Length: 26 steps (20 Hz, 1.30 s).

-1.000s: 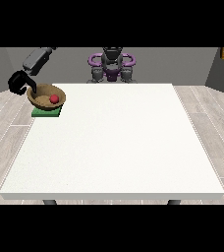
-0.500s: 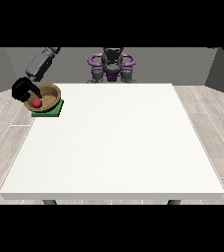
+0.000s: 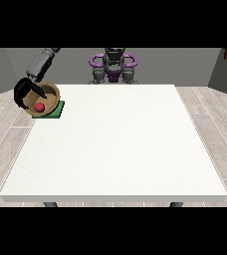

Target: Pick the cup and pour the ball into the bowl, then pick the bowl and place it on the pad

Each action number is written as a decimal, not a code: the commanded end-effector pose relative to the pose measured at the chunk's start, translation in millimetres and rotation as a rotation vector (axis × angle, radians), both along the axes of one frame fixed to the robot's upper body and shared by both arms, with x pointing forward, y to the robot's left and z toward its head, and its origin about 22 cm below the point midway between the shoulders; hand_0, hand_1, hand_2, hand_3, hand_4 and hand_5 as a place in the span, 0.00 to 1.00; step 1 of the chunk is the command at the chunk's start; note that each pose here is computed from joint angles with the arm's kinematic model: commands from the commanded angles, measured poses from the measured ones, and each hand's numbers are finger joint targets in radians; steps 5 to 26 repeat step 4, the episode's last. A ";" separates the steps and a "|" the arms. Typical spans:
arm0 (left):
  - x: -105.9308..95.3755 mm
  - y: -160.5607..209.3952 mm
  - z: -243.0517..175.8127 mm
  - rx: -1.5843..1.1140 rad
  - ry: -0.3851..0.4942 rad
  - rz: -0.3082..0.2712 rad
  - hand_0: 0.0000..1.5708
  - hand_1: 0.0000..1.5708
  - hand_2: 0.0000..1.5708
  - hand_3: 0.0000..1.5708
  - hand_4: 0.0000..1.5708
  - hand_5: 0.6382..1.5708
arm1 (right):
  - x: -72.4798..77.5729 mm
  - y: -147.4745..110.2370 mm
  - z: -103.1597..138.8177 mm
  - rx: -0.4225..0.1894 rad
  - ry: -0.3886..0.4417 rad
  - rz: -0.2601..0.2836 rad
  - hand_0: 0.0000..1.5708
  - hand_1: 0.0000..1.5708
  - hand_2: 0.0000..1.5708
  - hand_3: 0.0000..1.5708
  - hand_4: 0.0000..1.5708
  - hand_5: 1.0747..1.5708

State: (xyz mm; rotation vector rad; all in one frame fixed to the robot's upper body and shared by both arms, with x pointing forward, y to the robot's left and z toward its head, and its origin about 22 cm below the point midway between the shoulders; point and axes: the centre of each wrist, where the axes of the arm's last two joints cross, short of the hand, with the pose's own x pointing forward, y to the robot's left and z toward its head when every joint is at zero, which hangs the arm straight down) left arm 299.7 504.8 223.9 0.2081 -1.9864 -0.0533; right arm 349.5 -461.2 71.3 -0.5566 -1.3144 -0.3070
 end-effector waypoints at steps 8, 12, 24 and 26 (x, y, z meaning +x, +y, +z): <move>2.0 -4.1 -42.8 -0.030 0.162 0.035 0.00 0.00 0.00 0.00 0.76 1.00 | 5.9 -8.4 35.6 -0.037 0.101 0.069 0.00 0.00 0.00 0.00 0.13 0.61; 2.0 -4.1 -42.8 -0.030 0.162 0.035 0.00 0.00 0.00 0.00 0.76 1.00 | 5.9 -8.4 35.6 -0.037 0.101 0.069 0.00 0.00 0.00 0.00 0.13 0.61; 2.0 -4.1 -42.8 -0.030 0.162 0.035 0.00 0.00 0.00 0.00 0.76 1.00 | 5.9 -8.4 35.6 -0.037 0.101 0.069 0.00 0.00 0.00 0.00 0.13 0.61; 2.0 -4.1 -42.8 -0.030 0.162 0.035 0.00 0.00 0.00 0.00 0.76 1.00 | 5.9 -8.4 35.6 -0.037 0.101 0.069 0.00 0.00 0.00 0.00 0.13 0.61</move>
